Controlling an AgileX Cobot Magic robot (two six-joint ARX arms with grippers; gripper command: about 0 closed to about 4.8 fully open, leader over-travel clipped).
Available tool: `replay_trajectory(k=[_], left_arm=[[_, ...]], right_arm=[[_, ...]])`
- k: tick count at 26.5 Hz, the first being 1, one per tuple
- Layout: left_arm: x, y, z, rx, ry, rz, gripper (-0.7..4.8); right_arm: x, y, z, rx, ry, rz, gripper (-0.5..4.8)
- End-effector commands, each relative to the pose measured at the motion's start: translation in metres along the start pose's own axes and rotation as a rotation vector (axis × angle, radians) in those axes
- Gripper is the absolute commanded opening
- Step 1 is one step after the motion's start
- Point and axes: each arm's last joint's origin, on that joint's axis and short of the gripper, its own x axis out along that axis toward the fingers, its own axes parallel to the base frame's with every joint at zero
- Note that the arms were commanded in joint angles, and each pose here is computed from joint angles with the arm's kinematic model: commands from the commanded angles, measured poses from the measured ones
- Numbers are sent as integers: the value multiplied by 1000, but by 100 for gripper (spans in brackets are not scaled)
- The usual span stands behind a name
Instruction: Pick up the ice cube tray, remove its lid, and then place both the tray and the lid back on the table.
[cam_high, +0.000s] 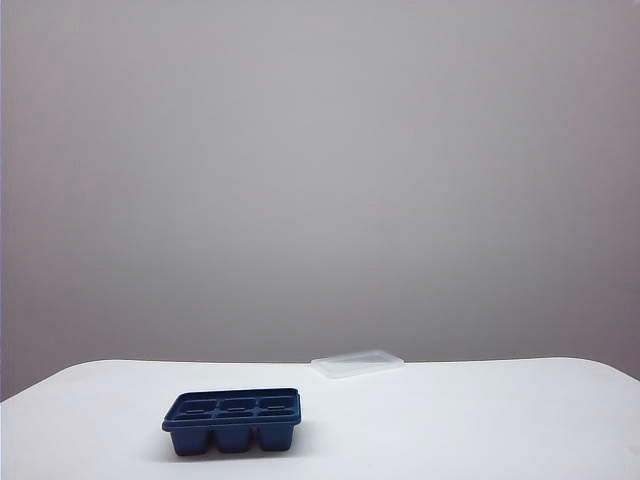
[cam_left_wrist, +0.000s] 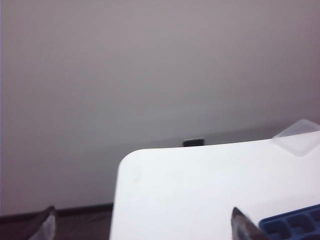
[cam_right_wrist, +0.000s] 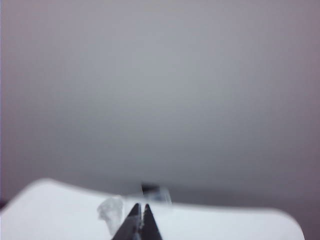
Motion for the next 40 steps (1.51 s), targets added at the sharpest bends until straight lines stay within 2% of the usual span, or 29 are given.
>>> replay_trajectory(k=[1,3,9,14,17,20,25,30,31,32,33,36,40], left_arm=[[-2,-2,-6,-44,-105,-40,479],[-3,-3,-15,-75,-117,-38,479],[-7,-4,-35,-96,-123,-43,479],[-10,-5,-35,-69,-138,-85,479],[-10,-5,-38,-61,-105,-88,479],[-10,-6,-42,-31,-74,-103,432],[-10,-6,-41,-25,-76,-109,415],[-10,-6,-41,-26,-77,-109,229],[-10,-6,-41,-26,-77,-121,158],[-10,-6,-42,-25,-76,-128,133],[-10,-7,-43,-23,-64,-128,74],[-10,-7,-46,-18,-28,-132,22],[-10,-7,-49,-18,3,-136,-8]], right_arm=[[-7,-2,-12,9,-39,-6,-6],[-8,-4,-23,38,-27,-6,-6],[-8,-9,-63,54,42,-36,-6],[-11,-15,-80,46,36,-131,-6],[-13,-16,-88,45,37,-132,-6],[-15,-18,-98,7,96,-145,-6],[-16,-21,-100,-24,122,-173,-6],[-16,-28,-102,-23,143,-223,-6],[-17,-31,-102,-17,149,-223,-6],[-17,-32,-102,-12,148,-223,-5],[-17,-34,-102,-3,146,-238,-6],[-18,-37,-101,27,138,-268,-5],[-18,-38,-103,61,150,-278,3]])
